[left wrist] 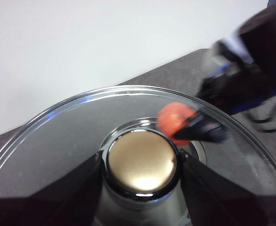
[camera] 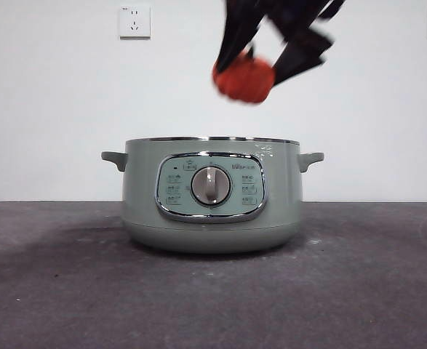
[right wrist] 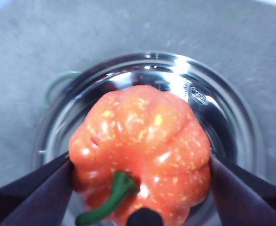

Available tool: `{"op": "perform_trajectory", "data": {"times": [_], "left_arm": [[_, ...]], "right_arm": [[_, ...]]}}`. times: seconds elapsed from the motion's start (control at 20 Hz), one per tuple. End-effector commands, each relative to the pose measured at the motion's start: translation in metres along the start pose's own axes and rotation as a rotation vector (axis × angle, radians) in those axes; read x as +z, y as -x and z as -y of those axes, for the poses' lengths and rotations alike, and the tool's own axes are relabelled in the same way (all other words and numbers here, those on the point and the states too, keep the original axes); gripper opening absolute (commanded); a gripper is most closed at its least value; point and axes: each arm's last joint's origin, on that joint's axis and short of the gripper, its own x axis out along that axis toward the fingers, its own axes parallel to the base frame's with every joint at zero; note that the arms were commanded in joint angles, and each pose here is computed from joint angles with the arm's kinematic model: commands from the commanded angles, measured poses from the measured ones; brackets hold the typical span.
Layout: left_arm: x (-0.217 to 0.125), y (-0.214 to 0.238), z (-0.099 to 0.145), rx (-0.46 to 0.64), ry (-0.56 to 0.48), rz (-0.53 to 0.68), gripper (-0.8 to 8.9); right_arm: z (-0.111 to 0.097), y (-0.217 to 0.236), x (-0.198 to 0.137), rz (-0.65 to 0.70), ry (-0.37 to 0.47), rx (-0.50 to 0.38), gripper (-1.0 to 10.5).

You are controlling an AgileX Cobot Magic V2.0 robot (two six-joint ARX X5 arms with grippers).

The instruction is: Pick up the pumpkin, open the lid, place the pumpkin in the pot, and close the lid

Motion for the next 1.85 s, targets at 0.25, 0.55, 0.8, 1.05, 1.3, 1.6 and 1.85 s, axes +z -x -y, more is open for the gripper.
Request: {"op": "perform_trajectory", "data": {"times": [0.25,0.55,0.8,1.05,1.3,1.6,1.85], "left_arm": [[0.002,0.024,0.003,0.005,-0.006,0.059,-0.09],[-0.001,0.024,0.004,0.002,-0.002,0.034,-0.08],[-0.001,0.024,0.004,-0.002,-0.002,0.032,-0.08],[-0.002,0.024,0.004,-0.006,-0.002,0.029,-0.08],[-0.001,0.023,0.004,-0.007,-0.002,0.03,-0.08],[0.005,-0.028,-0.002,-0.086,-0.011,0.019,-0.09],[0.001,-0.098,-0.012,-0.118,-0.025,-0.02,-0.09]], "right_arm": [[-0.004,-0.083,-0.007,-0.068,0.078,0.025,-0.1],[-0.004,-0.114,-0.029,-0.168,0.09,0.015,-0.1],[-0.007,-0.124,-0.041,-0.249,0.119,0.005,-0.1],[-0.007,-0.123,-0.044,-0.283,0.102,0.006,6.0],[-0.008,-0.105,-0.02,-0.206,0.095,-0.004,6.0],[-0.013,0.045,0.022,-0.054,0.016,-0.164,6.0],[-0.031,0.186,0.013,0.116,-0.001,-0.159,6.0]]}}
